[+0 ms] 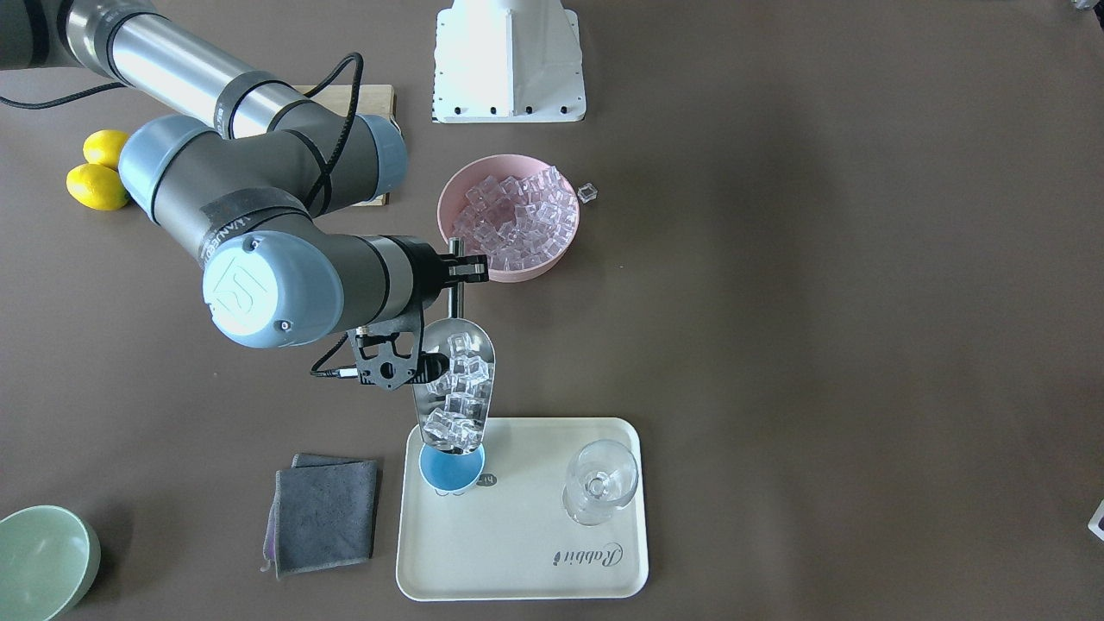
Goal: Put ice in cup with scoop
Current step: 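Tilt the scoop with the right gripper to pour ice into the blue cup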
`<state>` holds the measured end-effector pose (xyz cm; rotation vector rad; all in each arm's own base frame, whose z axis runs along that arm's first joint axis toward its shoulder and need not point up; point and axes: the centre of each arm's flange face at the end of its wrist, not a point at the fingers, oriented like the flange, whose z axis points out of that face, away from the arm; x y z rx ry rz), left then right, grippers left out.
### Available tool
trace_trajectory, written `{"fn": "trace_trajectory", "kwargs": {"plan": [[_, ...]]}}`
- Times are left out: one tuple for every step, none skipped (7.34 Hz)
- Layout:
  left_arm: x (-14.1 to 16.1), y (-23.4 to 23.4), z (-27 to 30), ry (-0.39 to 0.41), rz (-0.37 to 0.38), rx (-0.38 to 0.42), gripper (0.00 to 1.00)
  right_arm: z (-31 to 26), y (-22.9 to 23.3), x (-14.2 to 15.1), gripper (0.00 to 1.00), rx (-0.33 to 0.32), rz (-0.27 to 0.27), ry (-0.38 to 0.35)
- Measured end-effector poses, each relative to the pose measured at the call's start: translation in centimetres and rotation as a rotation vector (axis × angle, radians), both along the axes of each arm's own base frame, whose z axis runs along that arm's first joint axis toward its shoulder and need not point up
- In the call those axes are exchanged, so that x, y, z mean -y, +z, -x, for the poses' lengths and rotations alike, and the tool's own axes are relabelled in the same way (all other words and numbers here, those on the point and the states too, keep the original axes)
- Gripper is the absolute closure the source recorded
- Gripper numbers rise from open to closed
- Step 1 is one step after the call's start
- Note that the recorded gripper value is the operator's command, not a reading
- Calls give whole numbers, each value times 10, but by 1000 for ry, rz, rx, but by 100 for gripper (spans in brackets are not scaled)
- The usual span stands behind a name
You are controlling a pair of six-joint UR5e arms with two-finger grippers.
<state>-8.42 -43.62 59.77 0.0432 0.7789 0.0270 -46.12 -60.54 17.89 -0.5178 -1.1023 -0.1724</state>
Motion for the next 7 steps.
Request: {"fn": "trace_trajectory", "kwargs": {"plan": [[0, 1, 1, -1, 2, 0, 2, -2, 2, 0, 100, 14, 13, -7], [-1, 2, 1, -2, 4, 0, 2, -3, 4, 0, 100, 25, 23, -11], [-1, 5, 1, -2, 9, 1, 2, -5, 5, 0, 100, 41, 38, -19], [-2, 9, 3, -5, 14, 2, 2, -8, 6, 2, 100, 65, 63, -27], [-2, 10, 5, -8, 16, 3, 2, -12, 8, 4, 100, 86, 90, -34], [-2, 11, 6, -10, 17, 4, 2, -13, 10, 6, 100, 98, 110, -39], [-2, 11, 6, -10, 16, 4, 2, -15, 11, 7, 100, 112, 133, -45]]}}
